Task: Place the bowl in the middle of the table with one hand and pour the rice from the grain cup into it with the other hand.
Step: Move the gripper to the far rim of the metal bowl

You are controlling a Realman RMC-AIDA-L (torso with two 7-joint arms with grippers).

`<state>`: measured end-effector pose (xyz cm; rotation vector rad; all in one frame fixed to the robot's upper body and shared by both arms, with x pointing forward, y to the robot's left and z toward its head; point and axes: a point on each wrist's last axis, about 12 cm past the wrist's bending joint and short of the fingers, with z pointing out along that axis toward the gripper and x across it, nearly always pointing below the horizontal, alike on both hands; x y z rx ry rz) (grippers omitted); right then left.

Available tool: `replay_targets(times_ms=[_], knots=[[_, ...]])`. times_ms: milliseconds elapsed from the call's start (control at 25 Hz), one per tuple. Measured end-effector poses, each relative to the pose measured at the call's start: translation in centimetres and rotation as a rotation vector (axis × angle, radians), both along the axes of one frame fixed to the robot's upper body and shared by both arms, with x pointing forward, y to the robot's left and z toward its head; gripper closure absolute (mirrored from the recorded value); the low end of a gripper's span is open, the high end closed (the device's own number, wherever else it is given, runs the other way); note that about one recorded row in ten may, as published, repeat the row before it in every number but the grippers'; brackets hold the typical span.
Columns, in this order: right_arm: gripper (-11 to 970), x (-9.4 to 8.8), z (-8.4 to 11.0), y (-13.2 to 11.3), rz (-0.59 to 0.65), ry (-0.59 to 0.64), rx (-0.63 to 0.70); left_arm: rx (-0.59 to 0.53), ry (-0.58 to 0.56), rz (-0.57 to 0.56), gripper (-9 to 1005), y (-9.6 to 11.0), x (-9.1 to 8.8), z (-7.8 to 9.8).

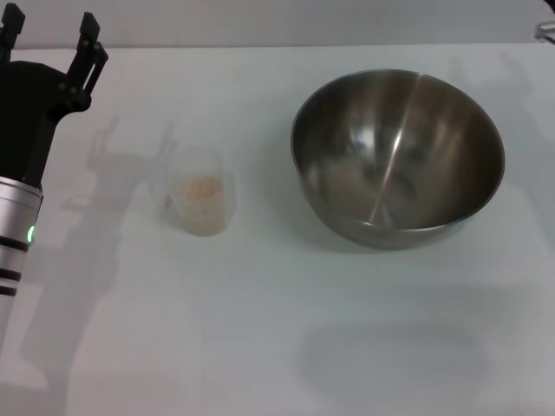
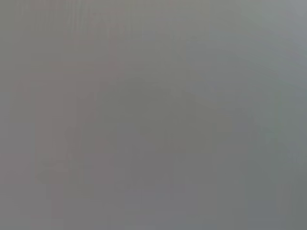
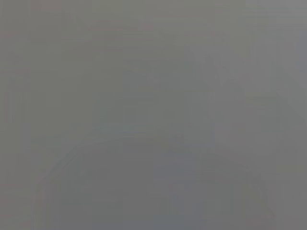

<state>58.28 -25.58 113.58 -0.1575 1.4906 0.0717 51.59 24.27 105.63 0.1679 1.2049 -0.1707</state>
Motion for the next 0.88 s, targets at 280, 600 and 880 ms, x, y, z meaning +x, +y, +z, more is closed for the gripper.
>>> replay_targets(times_ms=[280, 600, 880], knots=[[195, 0.1, 4.6, 2.3, 0.051, 0.339, -0.035, 0.005, 0.001, 0.008, 175, 0.3, -0.1, -0.1], [199, -0.1, 8.9, 1.9, 0.076, 0.730, -0.158, -0.002, -0.002, 0.021, 180, 0.5, 0.1, 0.0], [203, 1.6, 8.6, -0.4, 0.127, 0.972, -0.158, -0.003, -0.001, 0.025, 184, 0.6, 0.3, 0.1]])
